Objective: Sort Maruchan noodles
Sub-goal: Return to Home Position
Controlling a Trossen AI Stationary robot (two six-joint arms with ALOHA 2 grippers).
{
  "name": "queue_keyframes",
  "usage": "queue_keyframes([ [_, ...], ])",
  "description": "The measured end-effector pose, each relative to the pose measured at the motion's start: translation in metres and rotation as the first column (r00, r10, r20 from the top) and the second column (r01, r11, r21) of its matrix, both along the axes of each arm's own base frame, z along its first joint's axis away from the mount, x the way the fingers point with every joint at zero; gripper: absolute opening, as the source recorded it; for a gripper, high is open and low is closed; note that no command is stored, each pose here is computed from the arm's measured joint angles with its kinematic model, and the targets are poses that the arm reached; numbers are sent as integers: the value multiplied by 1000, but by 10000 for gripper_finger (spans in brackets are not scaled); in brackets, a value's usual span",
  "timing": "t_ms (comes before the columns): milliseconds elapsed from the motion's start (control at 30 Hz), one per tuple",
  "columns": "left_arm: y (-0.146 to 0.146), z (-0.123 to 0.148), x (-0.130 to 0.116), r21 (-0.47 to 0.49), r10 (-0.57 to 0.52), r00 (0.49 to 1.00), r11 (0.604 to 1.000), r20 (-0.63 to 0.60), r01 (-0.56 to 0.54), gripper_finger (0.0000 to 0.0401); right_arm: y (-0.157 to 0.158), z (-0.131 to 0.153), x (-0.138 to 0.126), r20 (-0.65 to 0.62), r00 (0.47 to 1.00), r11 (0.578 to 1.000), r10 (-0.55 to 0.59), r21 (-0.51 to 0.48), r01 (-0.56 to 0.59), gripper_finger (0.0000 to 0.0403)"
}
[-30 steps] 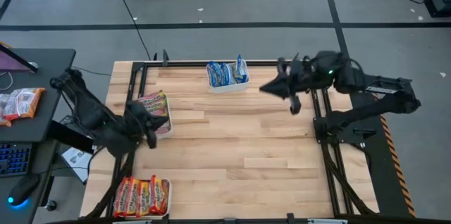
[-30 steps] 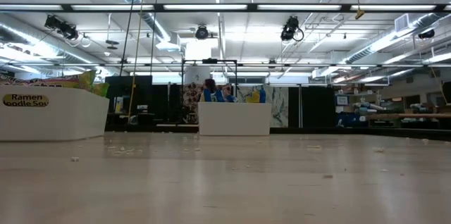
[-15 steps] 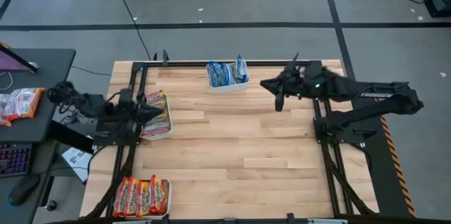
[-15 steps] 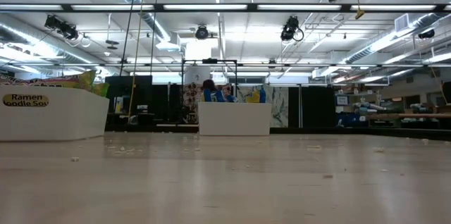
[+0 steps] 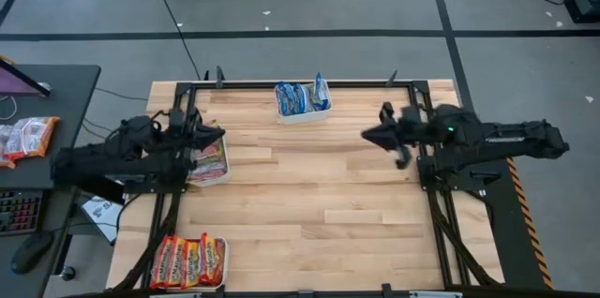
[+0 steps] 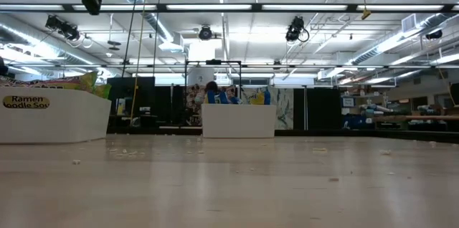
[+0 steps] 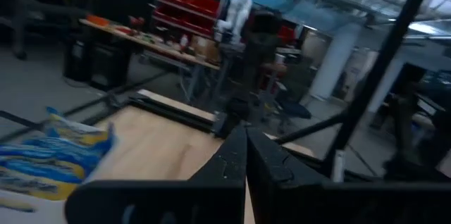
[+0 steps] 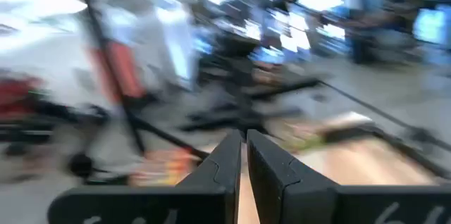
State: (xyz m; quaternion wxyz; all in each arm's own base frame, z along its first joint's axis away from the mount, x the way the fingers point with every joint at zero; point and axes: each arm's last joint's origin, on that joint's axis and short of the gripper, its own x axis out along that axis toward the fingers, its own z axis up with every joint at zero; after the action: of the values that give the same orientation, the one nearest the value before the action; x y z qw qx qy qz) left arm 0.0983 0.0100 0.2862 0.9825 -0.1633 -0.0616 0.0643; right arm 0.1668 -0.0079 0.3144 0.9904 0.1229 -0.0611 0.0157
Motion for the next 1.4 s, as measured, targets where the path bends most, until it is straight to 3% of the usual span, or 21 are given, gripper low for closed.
queue_keyframes([
  [233, 12, -16, -18, 66, 108, 993, 992, 41, -111, 2, 3, -40, -57, 243, 967, 992, 78, 79, -99, 29],
  [467, 11, -36, -27, 0, 79, 992, 997, 97, -79, 2, 6, -59, -95, 334, 940, 993, 70, 71, -99, 19],
  [700, 18, -77, -16, -192, 176, 983, 968, 54, -163, 2, 7, -66, -94, 258, 959, 989, 118, 59, -138, 18],
  [767, 17, -84, -14, -245, 163, 985, 958, 50, -146, 2, 7, -75, -89, 261, 960, 991, 106, 52, -124, 17],
  [900, 12, -87, -11, -260, 120, 992, 960, 42, -105, 1, 9, -100, -81, 345, 933, 991, 106, 37, -126, 14],
  [1100, 1, -93, -9, -211, 32, 999, 977, -22, -36, 1, 14, -108, -79, 312, 941, 990, 129, -90, -106, 14],
  [1267, -5, -94, -8, -128, -36, 998, 991, -43, 31, 1, 16, -120, -74, 178, 969, 967, 172, -218, -132, 14],
  [1300, -7, -93, -8, -106, -70, 997, 992, -37, 66, 1, 17, -126, -72, 113, 973, 967, 199, -181, -177, 15],
  [1400, -9, -93, -8, -53, -168, 985, 985, -43, 166, 1, 22, -145, -67, -90, 950, 953, 298, 84, -291, 21],
])
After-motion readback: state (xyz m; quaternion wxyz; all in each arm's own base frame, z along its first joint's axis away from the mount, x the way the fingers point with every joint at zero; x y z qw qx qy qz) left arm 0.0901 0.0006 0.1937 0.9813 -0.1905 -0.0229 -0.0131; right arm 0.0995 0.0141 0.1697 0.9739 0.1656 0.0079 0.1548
